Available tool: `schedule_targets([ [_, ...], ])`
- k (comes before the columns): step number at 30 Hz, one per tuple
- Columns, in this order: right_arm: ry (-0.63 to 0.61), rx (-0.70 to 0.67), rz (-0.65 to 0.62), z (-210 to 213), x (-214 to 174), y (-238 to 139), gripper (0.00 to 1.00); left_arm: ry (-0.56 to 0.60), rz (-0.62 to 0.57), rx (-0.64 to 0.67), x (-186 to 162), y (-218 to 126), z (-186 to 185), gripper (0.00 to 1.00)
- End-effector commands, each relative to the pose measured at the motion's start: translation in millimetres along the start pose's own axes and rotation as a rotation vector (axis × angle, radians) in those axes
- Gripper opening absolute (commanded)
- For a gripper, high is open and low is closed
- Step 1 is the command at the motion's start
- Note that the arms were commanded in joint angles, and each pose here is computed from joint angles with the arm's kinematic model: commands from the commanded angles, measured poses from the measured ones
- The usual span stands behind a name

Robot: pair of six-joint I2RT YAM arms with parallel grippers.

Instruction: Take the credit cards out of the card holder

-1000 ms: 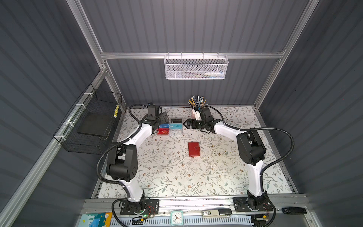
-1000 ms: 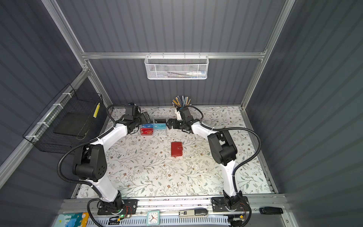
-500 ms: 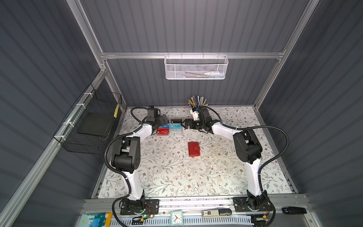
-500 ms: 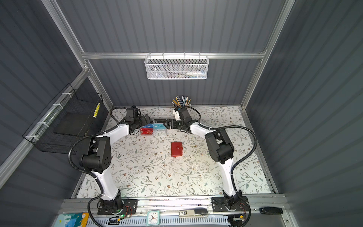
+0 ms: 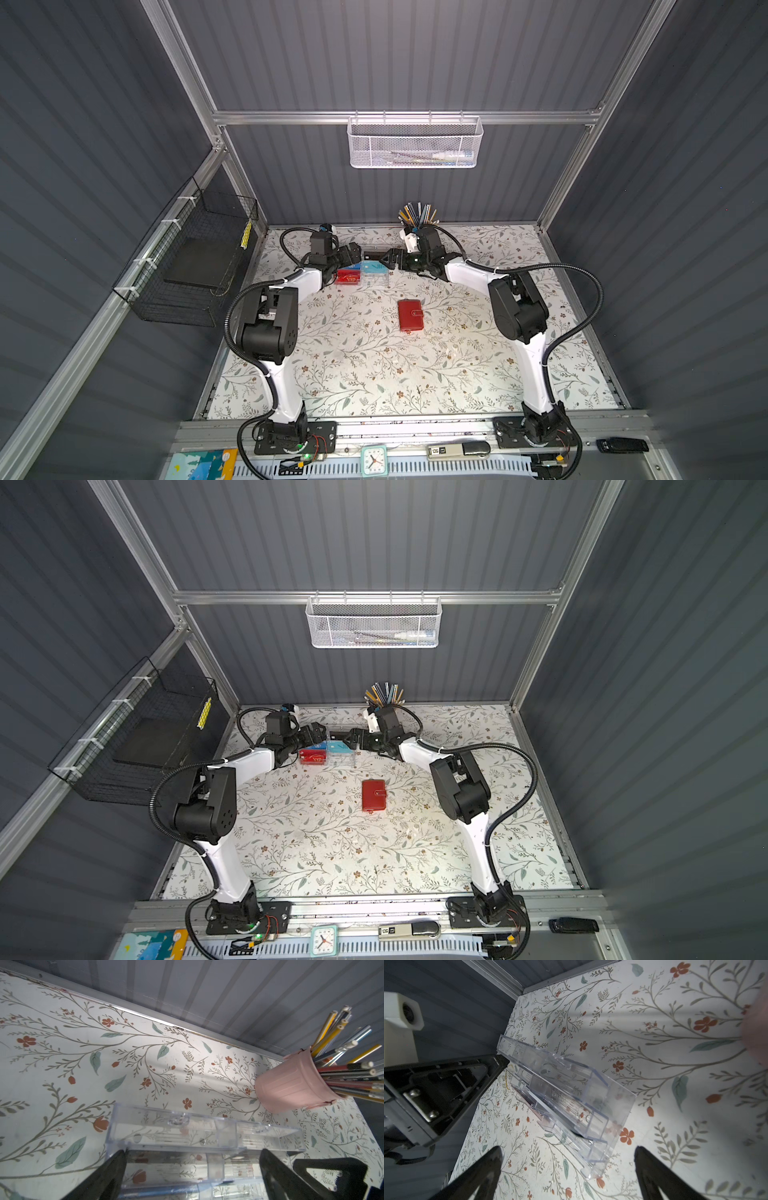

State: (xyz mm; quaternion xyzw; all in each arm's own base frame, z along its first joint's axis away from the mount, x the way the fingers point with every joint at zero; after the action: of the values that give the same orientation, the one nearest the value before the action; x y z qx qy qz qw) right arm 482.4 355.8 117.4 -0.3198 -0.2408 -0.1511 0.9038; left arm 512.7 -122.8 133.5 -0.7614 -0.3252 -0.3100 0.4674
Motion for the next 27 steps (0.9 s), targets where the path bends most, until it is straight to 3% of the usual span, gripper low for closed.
schedule_targets([
  [1,-0.001,0.009,-0.001,-1,1,1,0.99,-0.048,0.043,-0.066,-22,4,-5,1.00],
  [27,0.020,-0.050,-0.017,-29,-14,-42,0.99,-0.131,0.070,-0.180,-60,-25,-58,1.00],
])
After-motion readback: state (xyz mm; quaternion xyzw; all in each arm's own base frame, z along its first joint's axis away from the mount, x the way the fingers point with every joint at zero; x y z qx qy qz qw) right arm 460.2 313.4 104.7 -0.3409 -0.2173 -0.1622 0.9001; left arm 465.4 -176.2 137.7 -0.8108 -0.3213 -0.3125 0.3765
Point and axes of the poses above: each gripper's point midway between its finger pads, its own y axis out along the fingers, its own z axis along the line the jaws close on, x = y × z, the point moved 2 cm from there along -y, back along the fingers, and after that the axes turned 5 degrees about y, right-handed, at the moved point
